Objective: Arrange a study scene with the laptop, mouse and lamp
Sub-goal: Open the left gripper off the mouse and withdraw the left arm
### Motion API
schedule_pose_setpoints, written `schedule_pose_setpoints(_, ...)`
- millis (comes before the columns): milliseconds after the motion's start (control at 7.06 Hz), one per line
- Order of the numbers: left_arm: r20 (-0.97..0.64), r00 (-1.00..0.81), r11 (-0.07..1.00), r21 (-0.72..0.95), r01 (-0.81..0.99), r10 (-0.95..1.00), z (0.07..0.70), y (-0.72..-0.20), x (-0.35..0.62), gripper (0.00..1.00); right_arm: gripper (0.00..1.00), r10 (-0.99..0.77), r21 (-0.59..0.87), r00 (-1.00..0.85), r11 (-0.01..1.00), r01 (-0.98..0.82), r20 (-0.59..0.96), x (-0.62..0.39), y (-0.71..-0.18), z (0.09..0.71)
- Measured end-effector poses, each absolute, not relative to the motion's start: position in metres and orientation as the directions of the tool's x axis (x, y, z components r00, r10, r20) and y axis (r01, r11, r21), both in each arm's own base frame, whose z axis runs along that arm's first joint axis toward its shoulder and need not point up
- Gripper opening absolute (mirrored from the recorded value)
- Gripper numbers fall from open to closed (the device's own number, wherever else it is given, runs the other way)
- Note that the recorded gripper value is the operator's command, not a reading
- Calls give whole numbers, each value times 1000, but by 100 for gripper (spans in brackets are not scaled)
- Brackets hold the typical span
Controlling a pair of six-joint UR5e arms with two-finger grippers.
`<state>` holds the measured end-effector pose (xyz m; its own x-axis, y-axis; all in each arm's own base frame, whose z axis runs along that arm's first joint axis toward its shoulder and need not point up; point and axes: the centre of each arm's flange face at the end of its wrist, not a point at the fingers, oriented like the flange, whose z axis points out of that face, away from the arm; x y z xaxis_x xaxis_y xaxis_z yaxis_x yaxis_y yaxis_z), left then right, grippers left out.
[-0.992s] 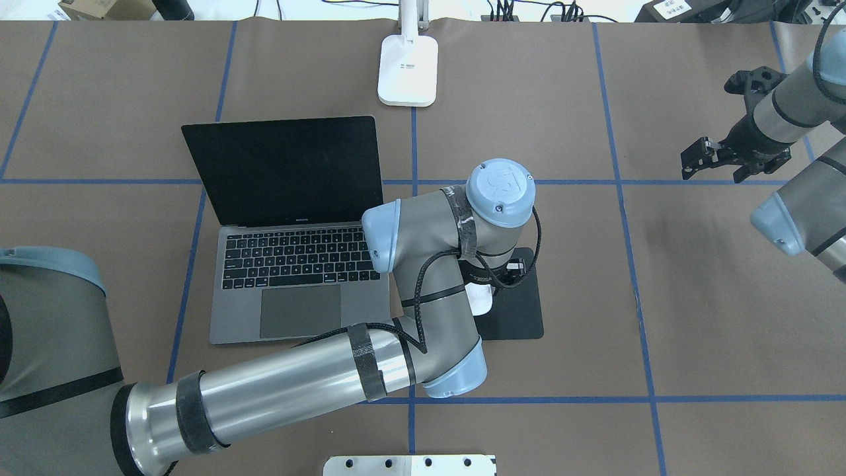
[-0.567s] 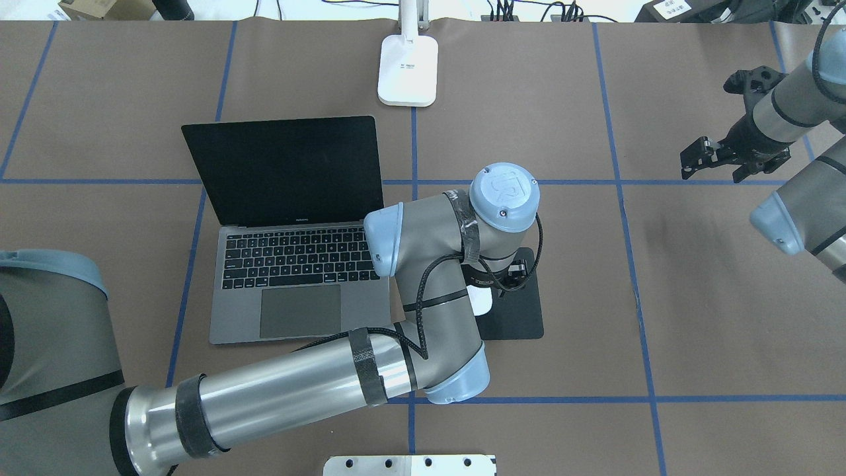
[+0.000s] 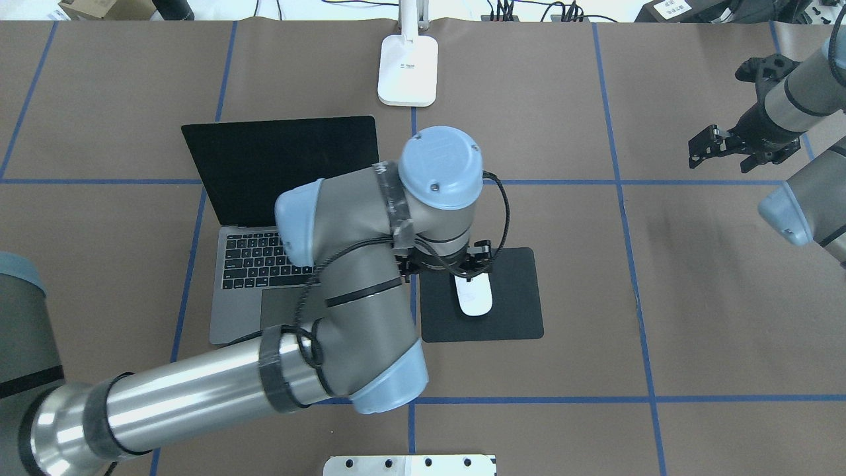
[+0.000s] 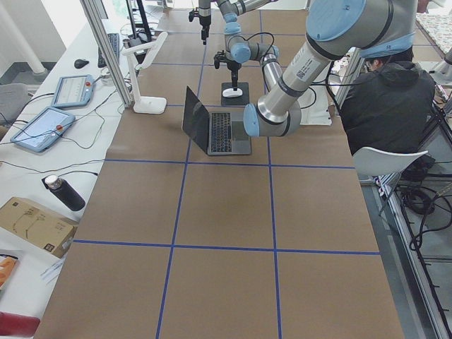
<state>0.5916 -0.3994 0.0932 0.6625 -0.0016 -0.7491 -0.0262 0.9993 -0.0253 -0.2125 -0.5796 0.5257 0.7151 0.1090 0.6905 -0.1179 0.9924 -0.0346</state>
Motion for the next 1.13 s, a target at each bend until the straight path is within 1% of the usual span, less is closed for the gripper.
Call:
schedule_pose_setpoints(142, -758, 652, 999, 10, -30, 27, 120, -392, 546, 99, 99, 116, -35, 719, 991, -126, 685, -208, -580, 530)
schedule_pose_setpoints(425, -733, 671, 993, 97, -62, 113, 199, -391, 457, 99, 99, 141, -38, 726, 987, -157, 673, -182, -581, 541)
schedule_pose_setpoints(850, -609, 767, 977, 172, -123, 203, 326, -446, 328, 99, 99, 153, -59, 723, 986, -154, 674, -125, -567, 578)
schedule_pose_setpoints(1133, -594, 756, 961, 167, -219, 276, 406, -484, 230, 99, 99, 203, -113, 691, 978, -173, 694, -88, -550, 601)
